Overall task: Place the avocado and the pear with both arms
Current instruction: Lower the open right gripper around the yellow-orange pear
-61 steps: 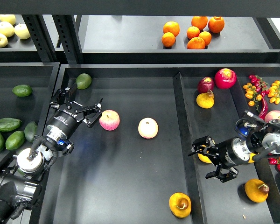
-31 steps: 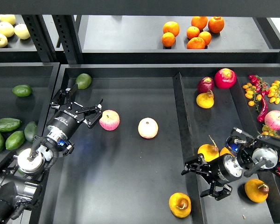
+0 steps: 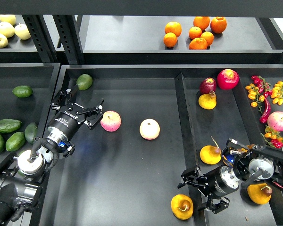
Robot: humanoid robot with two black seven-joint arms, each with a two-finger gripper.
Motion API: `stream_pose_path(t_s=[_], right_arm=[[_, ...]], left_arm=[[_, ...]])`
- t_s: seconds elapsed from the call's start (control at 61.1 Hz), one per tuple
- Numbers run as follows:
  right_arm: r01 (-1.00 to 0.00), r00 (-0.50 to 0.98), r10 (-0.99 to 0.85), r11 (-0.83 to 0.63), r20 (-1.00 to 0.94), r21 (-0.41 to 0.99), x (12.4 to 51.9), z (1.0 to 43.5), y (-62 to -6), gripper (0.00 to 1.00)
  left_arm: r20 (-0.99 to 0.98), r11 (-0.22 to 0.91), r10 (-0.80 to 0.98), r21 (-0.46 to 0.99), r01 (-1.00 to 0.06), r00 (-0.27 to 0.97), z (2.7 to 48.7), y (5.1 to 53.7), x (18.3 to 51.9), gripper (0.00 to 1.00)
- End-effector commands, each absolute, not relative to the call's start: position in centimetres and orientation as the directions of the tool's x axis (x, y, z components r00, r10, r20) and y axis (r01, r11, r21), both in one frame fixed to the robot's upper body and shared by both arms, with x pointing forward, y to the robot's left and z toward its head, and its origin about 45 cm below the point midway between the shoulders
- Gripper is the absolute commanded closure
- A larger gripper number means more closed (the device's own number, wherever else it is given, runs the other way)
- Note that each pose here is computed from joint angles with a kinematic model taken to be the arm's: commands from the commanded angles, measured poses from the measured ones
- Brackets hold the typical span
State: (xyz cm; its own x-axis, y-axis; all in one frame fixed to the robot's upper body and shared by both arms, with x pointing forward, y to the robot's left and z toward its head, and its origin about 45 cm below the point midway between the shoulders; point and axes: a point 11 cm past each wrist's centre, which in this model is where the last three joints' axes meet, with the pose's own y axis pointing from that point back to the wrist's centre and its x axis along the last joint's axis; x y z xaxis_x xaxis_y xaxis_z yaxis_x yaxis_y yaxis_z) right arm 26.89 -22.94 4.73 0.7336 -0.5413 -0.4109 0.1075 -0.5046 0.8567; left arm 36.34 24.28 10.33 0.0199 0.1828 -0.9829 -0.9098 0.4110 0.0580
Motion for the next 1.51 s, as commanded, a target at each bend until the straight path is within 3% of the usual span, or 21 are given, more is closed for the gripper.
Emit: stream_pose_path(t_s=[0.0, 0.245, 0.507, 0.9, 1.08, 1.276, 1.489], right_arm=[[0.122, 0.727, -0.541, -0.505, -0.424, 0.854, 26.2, 4.3, -23.0, 0.01], [0.132, 0.721, -0.541, -0.507, -0.434, 0.851, 25.7, 4.0, -22.9, 0.03], [0.133, 0.72, -0.542, -0.506, -0.434, 0.852, 25.6, 3.9, -23.0, 0.14], [0.149, 0.716, -0.534, -0.512, -0.45, 0.846, 24.9, 3.4, -22.4, 0.19], [0.144, 0.711, -0.539, -0.517, -0.451, 0.844, 25.0, 3.4, -22.4, 0.35], [0.138, 0.688, -0.552, -0.538, -0.471, 0.832, 24.9, 3.3, -22.3, 0.68], [0.133, 0.69, -0.55, -0.544, -0.471, 0.829, 25.0, 3.4, -22.1, 0.84]], left_arm=[[-0.983, 0.411, 0.183, 0.058, -0.91, 0.02, 10.3, 24.3, 36.3, 0.01], [-0.983, 0.412, 0.183, 0.061, -0.909, 0.017, 10.2, 24.3, 36.2, 0.01], [-0.983, 0.412, 0.183, 0.061, -0.909, 0.017, 10.2, 24.3, 36.2, 0.01], [-0.983, 0.413, 0.183, 0.061, -0.909, 0.017, 10.2, 24.3, 36.2, 0.01], [-0.983, 0.413, 0.183, 0.06, -0.909, 0.018, 10.2, 24.2, 36.2, 0.01], [-0.983, 0.416, 0.184, 0.061, -0.907, 0.018, 10.2, 24.2, 36.2, 0.01], [-0.982, 0.421, 0.186, 0.065, -0.905, 0.016, 10.1, 24.0, 36.1, 0.01]])
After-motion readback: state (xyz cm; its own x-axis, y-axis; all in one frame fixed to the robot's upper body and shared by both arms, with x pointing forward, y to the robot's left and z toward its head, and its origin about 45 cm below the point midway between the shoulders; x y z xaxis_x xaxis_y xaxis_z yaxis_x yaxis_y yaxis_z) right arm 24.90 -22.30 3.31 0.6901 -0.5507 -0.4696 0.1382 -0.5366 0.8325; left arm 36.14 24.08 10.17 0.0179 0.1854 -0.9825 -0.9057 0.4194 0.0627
